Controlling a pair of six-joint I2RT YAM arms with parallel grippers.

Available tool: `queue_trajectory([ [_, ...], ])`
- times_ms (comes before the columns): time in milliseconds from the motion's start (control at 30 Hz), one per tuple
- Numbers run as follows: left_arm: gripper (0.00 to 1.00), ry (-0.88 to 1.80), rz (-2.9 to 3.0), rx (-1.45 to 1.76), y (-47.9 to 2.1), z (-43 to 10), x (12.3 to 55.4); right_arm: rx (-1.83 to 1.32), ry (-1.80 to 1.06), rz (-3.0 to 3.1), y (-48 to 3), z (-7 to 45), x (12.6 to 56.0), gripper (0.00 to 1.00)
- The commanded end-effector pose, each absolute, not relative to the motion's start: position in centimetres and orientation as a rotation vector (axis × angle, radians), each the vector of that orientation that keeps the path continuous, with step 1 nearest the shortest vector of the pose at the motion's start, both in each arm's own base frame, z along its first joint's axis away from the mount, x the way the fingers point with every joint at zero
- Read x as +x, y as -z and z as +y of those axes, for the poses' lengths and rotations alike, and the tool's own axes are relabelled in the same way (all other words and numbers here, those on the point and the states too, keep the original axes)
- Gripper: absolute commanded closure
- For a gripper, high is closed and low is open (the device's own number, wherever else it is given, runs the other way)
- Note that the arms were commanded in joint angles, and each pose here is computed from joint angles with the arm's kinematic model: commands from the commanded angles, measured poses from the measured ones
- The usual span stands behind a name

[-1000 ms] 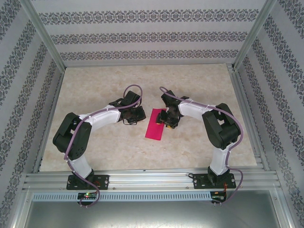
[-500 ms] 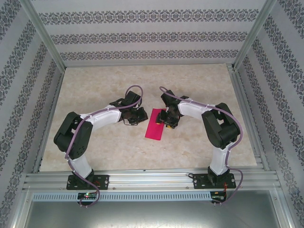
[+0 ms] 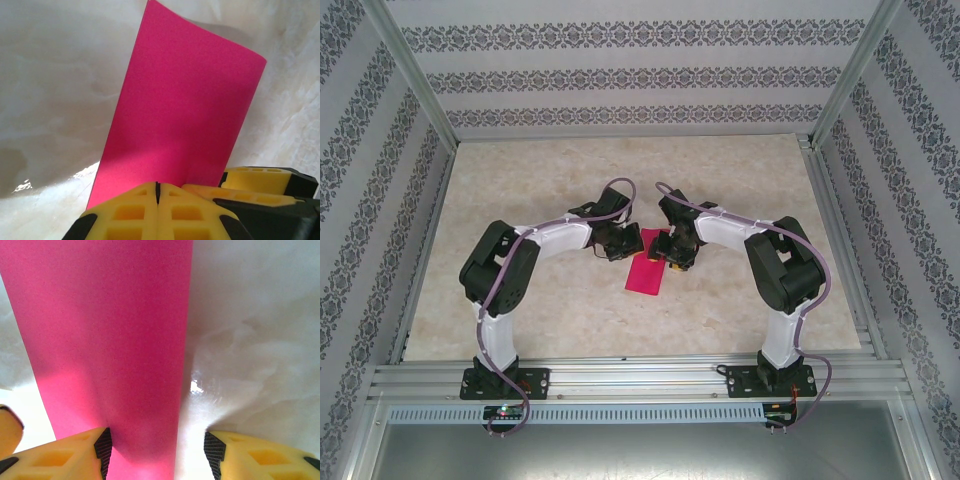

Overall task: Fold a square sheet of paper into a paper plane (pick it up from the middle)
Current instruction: Hold the paper at the center of the table.

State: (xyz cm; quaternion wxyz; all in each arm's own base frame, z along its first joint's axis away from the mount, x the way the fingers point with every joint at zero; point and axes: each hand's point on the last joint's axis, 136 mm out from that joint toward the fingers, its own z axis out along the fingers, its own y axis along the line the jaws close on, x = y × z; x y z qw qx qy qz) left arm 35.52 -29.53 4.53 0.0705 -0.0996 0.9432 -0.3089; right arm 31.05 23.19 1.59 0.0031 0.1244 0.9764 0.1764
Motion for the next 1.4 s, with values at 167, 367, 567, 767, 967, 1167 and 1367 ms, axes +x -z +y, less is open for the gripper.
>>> queue_trajectory([
  [167, 1.00, 0.905, 2.891, -0.268, -2.9, -30.5, 35.1, 0.416, -0.326, 3.171, 3.0, 20.7, 28.8, 0.43],
  [367, 1.00, 0.838, 2.942, -0.279, -1.0, -29.8, 34.2, 0.409, -0.347, 3.167, 2.8, 21.1, 28.9, 0.42],
  [567, 1.00, 0.781, 2.973, -0.286, 0.6, -28.8, 33.3, 0.383, -0.475, 3.094, 0.3, 22.5, 30.3, 0.39],
  [767, 1.00, 0.763, 2.981, -0.267, 0.9, -28.6, 33.1, 0.379, -0.654, 2.859, -6.2, 22.5, 32.7, 0.34],
  [967, 1.00, 0.770, 2.981, -0.258, 0.8, -28.8, 33.2, 0.335, -1.074, 2.671, -9.4, 24.6, 32.8, 0.59],
  [1167, 1.00, 0.771, 2.984, -0.252, 0.8, -28.9, 33.2, 0.312, -1.282, 2.669, -8.1, 27.7, 32.3, 0.94],
  [1367, 1.00, 0.768, 2.984, -0.249, 0.7, -28.9, 33.3, 0.341, -1.207, 2.724, -5.8, 26.5, 31.5, 0.99],
])
